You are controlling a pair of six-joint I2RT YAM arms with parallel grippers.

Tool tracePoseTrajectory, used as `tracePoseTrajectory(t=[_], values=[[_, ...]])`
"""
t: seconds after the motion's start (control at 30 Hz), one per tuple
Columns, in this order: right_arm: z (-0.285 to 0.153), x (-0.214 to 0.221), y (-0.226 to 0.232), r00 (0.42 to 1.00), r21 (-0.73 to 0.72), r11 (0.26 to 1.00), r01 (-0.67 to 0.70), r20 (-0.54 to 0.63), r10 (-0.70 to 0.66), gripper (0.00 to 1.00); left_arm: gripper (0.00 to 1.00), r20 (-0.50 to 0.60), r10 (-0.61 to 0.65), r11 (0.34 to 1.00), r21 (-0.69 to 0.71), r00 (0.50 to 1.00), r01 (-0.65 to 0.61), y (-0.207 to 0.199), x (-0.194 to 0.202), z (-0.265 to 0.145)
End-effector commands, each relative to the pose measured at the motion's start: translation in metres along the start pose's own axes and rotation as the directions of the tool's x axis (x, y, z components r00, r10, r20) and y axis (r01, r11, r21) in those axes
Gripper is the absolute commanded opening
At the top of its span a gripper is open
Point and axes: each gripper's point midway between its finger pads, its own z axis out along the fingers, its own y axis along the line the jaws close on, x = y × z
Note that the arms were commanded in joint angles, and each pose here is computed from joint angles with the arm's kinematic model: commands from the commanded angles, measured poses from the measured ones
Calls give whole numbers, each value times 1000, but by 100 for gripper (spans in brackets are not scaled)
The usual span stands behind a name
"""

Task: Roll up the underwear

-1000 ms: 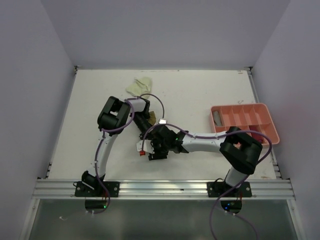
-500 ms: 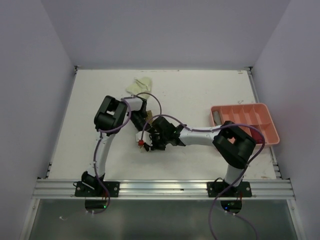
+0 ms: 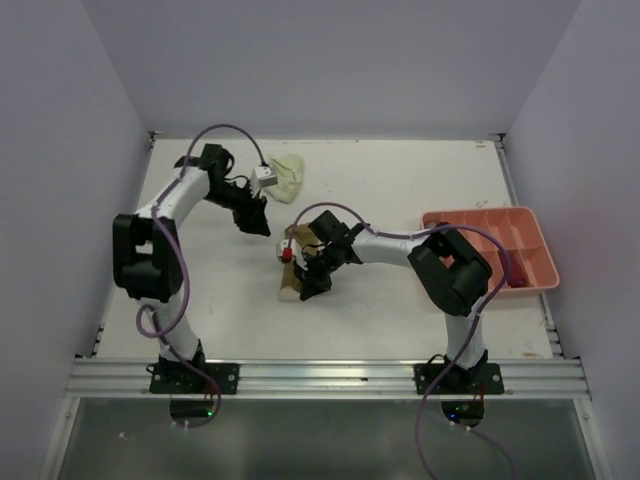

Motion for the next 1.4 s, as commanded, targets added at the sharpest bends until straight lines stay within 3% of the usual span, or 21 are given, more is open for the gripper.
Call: tracePoseTrajectory(t=[0.0,0.13,0.2,0.27,0.3,0.47,0.6,0.87,1.2,1.3,1.33,1.37], values=[[-4,-4,19,983,-177,971,-161,54,173,0,54,59,217,952,-235,974,-197,3,-7,-37],[-8,-11,9,941,-267,917,-295,87,328,0,54,-8,465,827,-352,885,-438,-27,24,-39],[-9,-12,3,923,-290,897,-332,94,372,0,54,-86,586,713,-417,805,-564,-36,26,-40],[-7,-12,-1,902,-321,869,-377,85,423,0,54,-130,623,695,-360,771,-622,-57,58,-10],[-5,-11,-2,897,-333,859,-389,78,436,0,54,-166,667,623,-411,726,-666,-58,50,-13],[2,-8,-7,867,-377,812,-447,43,497,0,54,-169,774,534,-342,610,-773,-94,57,33],[3,-5,-8,844,-408,778,-477,34,535,0,55,-180,777,537,-312,603,-784,-96,60,53],[0,1,-11,822,-428,750,-504,31,569,0,51,-162,831,500,-204,532,-842,-109,64,77],[-2,6,-5,842,-445,757,-477,16,540,0,51,-232,780,552,-180,581,-814,-88,79,94],[-3,8,-4,848,-440,764,-473,9,530,0,36,-257,761,576,-155,596,-803,-86,81,100],[-3,9,-4,850,-434,768,-472,7,526,0,23,-269,747,598,-129,608,-791,-87,87,100],[-4,7,-5,853,-430,772,-468,9,522,2,17,-271,730,619,-125,627,-775,-87,86,101]])
